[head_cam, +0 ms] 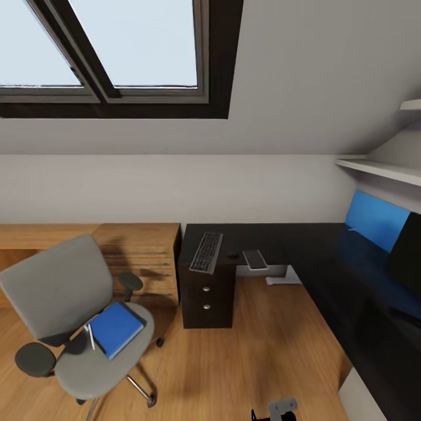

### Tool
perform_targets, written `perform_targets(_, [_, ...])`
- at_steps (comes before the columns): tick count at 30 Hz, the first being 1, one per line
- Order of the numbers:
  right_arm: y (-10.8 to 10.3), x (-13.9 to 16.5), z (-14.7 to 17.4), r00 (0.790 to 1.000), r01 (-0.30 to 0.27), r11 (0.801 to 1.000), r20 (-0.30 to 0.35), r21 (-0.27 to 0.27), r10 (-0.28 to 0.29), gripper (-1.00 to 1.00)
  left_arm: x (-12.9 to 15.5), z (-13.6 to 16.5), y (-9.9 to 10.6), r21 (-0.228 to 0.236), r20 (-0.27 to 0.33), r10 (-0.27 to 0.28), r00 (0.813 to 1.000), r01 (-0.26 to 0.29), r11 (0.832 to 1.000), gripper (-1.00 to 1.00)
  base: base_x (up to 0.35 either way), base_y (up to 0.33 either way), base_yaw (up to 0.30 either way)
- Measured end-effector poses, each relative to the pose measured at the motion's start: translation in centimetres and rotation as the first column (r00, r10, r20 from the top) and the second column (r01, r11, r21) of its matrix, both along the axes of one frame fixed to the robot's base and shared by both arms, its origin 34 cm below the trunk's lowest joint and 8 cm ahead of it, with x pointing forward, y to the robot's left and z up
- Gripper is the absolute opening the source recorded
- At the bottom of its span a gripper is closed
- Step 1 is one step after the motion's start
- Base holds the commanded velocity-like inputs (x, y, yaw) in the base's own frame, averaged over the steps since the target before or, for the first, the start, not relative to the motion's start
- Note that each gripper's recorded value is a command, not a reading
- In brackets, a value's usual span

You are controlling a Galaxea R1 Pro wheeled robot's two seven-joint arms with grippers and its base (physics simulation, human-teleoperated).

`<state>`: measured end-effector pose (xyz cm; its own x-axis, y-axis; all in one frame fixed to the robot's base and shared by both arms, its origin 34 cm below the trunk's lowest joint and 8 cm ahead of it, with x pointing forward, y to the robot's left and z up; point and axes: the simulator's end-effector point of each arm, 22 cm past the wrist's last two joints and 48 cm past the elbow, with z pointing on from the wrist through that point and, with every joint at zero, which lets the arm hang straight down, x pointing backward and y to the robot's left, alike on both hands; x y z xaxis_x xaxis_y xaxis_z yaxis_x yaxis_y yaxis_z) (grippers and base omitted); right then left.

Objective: In the bedroom, organize the workspace by keeping the computer under the desk, ensuring the monitor is on the desk, placing the keyboard on the desk next to the monitor, placing the mouse on the desk next to the keyboard, moving the folder from the swivel chair onto the desk next to the mouse, stacking the notebook on top of the folder with the pen on top of the notebook, and positioning the swivel chair next to the desk.

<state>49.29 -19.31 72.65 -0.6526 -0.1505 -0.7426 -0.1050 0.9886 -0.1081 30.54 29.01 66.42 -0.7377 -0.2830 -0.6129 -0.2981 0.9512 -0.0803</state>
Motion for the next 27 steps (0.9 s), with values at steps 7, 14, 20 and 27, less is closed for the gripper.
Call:
perform_targets(7, [0.00, 0.01, -0.01, 1.000, 0.000, 1.000, 0.000, 0.000, 0.000, 1.00, 0.01, -0.02, -0.20, -0.002, 0.000, -0.001, 1.000, 0.001, 1.000, 1.00, 0.239, 0.006, 0.000])
perform_targets(14, [0.03, 0.00, 0.00, 1.000, -0.002, 1.000, 0.000, -0.001, 0.002, 1.00, 0.00, -0.01, -0.24, -0.003, 0.000, -0.002, 1.000, 0.002, 1.000, 1.00, 0.203, 0.001, 0.000])
perform_targets(20, [0.02, 0.00, 0.01, 1.000, -0.001, 1.000, 0.000, 0.000, 0.001, 1.00, 0.00, -0.01, -0.24, -0.003, 0.000, -0.002, 1.000, 0.002, 1.000, 1.00, 0.316, -0.011, 0.000])
perform_targets(27, [0.02, 0.00, 0.01, 1.000, -0.001, 1.000, 0.000, 0.000, 0.001, 1.00, 0.02, 0.00, -0.33, -0.005, 0.001, -0.007, 1.000, 0.007, 1.000, 1.00, 0.330, -0.096, 0.000])
